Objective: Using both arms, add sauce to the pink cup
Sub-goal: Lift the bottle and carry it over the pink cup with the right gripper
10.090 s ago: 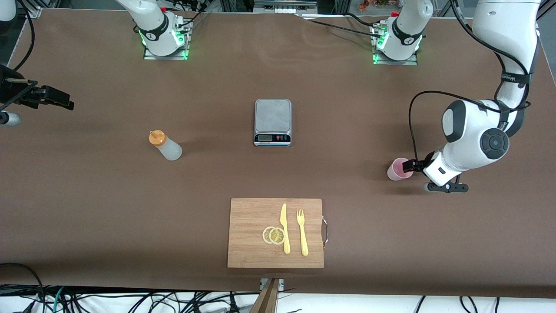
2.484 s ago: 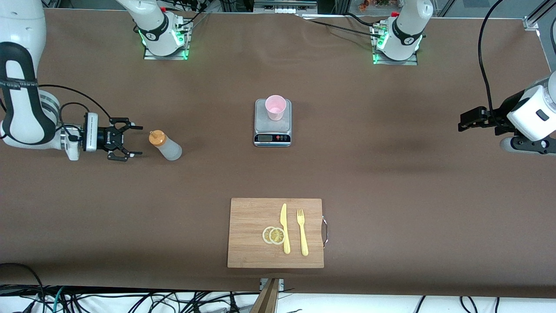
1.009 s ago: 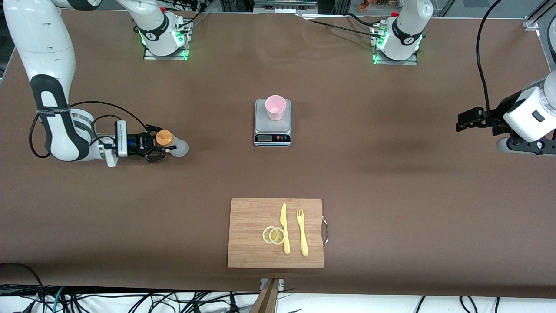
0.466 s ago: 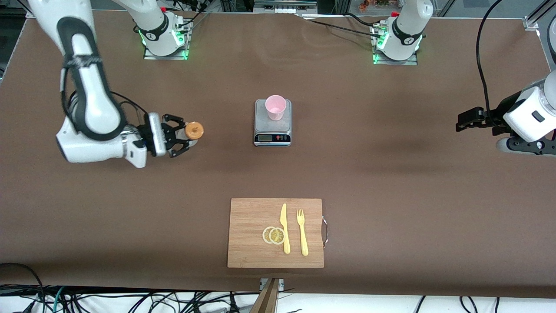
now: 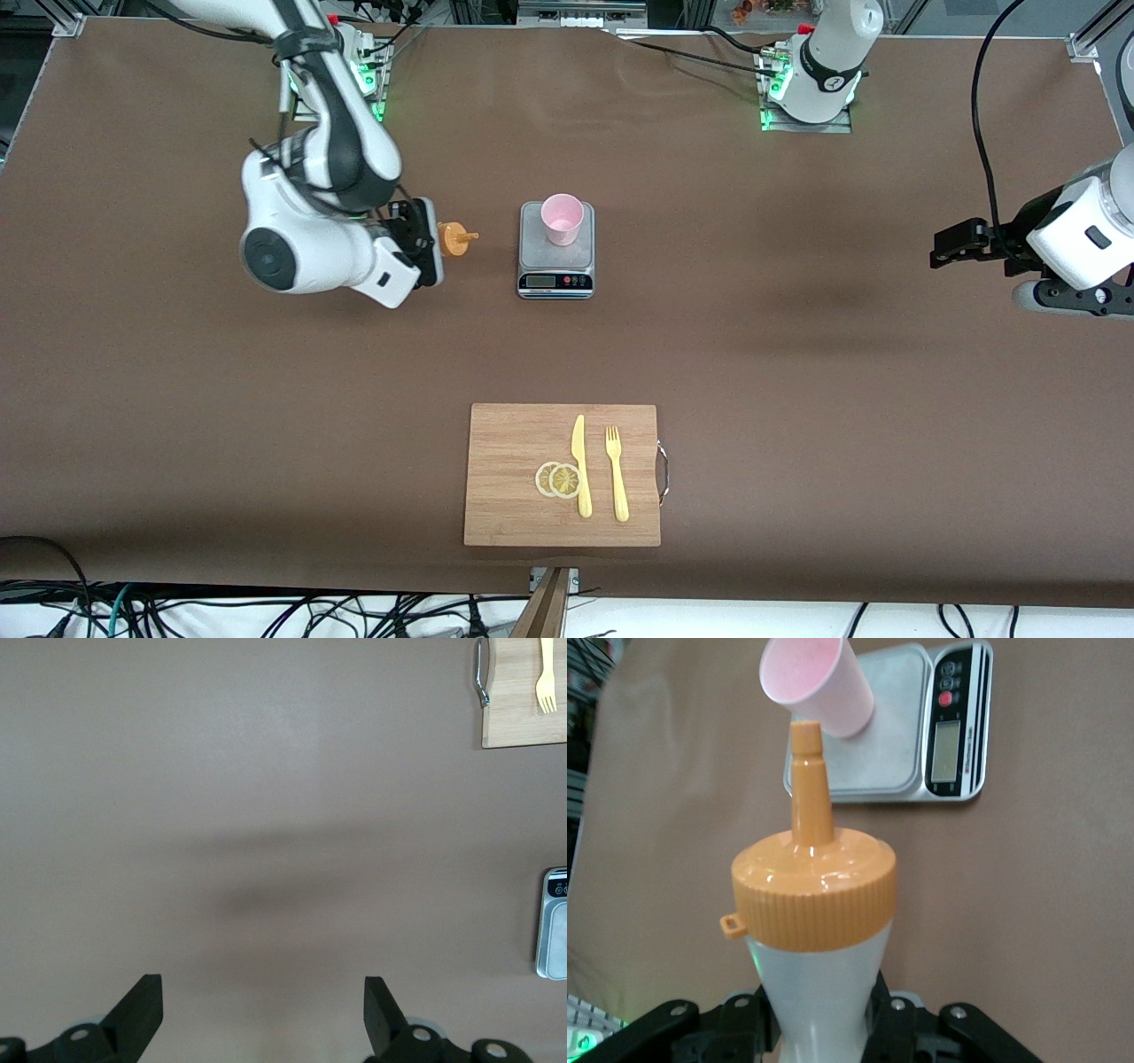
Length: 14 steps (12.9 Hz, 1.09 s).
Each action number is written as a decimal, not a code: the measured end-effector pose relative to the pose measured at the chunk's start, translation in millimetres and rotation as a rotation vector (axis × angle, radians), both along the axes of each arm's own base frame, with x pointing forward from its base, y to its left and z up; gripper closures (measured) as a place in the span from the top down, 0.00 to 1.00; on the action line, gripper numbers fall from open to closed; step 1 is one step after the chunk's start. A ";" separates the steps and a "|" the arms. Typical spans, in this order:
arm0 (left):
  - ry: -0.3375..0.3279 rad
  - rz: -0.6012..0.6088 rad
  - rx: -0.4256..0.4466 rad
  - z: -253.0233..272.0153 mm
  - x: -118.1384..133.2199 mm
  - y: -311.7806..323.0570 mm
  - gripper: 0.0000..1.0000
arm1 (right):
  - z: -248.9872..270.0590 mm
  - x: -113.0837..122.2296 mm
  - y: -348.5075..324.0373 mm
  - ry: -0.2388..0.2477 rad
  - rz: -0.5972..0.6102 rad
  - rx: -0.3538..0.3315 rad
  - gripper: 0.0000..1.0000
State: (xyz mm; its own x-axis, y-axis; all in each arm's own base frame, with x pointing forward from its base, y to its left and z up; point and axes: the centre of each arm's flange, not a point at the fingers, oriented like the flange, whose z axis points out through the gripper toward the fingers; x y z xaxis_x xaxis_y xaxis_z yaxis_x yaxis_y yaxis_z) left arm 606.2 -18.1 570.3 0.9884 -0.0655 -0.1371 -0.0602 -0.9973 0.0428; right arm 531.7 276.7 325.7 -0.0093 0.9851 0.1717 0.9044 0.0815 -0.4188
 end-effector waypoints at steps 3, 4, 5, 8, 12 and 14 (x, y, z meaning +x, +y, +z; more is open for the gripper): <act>0.000 0.000 0.000 0.0 0.0 0.2 1.00 | 8.3 -43.7 74.5 -0.109 -0.001 -0.240 0.36; 0.000 0.000 0.000 0.0 0.0 0.2 1.00 | 9.5 -60.3 96.6 -0.145 0.004 -0.293 0.36; 0.000 0.000 0.000 0.0 0.0 0.2 1.00 | 9.6 -75.0 114.5 -0.183 0.011 -0.343 0.36; 0.000 0.001 0.000 -0.1 0.0 0.5 1.00 | 10.0 -107.8 149.5 -0.287 -0.012 -0.460 0.36; 0.001 0.002 0.000 -0.8 0.3 1.0 1.00 | 6.8 -140.1 178.6 -0.404 -0.017 -0.554 0.36; 0.002 0.002 0.000 -1.0 0.4 1.1 1.00 | 5.4 -153.2 188.5 -0.466 -0.008 -0.600 0.36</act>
State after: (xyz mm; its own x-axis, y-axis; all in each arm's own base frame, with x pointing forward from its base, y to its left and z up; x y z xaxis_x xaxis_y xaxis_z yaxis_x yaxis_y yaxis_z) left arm 606.6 -17.0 569.3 0.9883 -0.0635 -0.1388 -0.0581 -0.9974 0.0426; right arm 378.5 465.2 331.1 0.0584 0.9087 -0.4133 0.9982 -0.0474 0.0369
